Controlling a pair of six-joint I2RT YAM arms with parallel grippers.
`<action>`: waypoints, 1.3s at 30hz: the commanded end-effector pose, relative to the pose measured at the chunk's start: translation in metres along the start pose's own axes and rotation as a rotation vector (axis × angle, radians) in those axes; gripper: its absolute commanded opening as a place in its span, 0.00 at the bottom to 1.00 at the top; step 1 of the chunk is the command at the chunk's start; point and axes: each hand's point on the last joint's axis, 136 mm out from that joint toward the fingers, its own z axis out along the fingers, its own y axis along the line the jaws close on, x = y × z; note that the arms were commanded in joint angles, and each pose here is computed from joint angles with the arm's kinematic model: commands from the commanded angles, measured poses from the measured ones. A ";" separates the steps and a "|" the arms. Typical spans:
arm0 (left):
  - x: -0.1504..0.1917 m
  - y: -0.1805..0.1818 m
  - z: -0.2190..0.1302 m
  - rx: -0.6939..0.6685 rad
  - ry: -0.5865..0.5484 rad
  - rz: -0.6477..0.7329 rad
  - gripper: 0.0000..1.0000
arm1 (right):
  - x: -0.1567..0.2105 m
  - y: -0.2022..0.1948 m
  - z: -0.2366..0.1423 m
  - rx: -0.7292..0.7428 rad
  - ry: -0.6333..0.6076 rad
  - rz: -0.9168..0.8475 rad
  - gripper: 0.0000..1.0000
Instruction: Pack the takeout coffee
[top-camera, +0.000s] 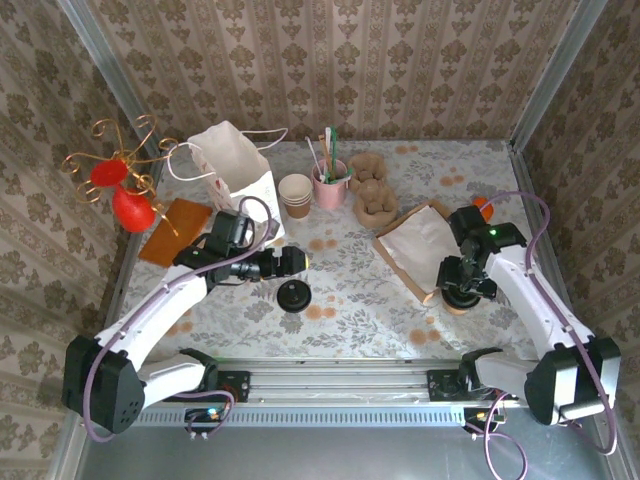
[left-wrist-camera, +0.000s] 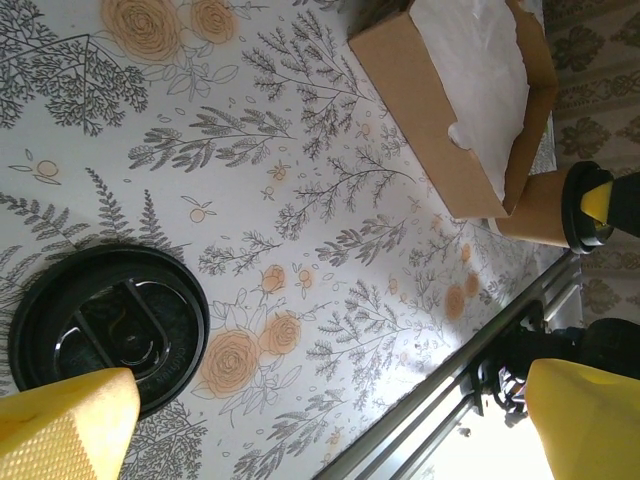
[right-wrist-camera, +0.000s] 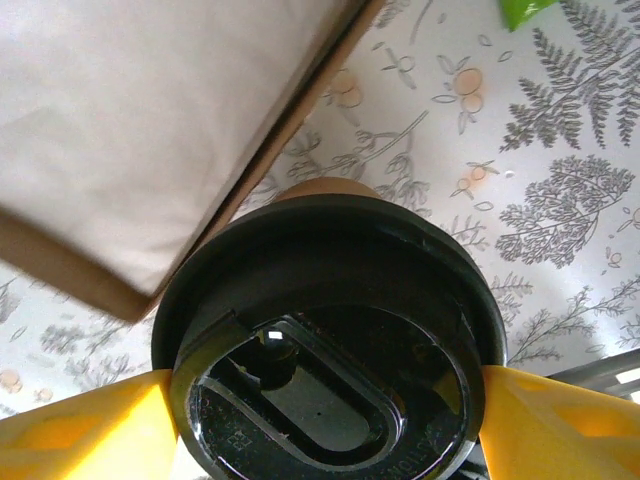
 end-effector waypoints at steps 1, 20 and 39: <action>0.001 -0.010 -0.011 0.037 -0.006 0.039 1.00 | -0.007 -0.002 0.006 -0.025 -0.002 0.000 0.75; -0.008 -0.001 -0.031 0.005 -0.082 0.013 1.00 | -0.020 -0.009 -0.026 -0.087 -0.119 0.036 1.00; 0.004 0.012 -0.062 -0.010 -0.263 -0.122 1.00 | 0.002 0.114 -0.107 -0.799 -0.171 -0.165 1.00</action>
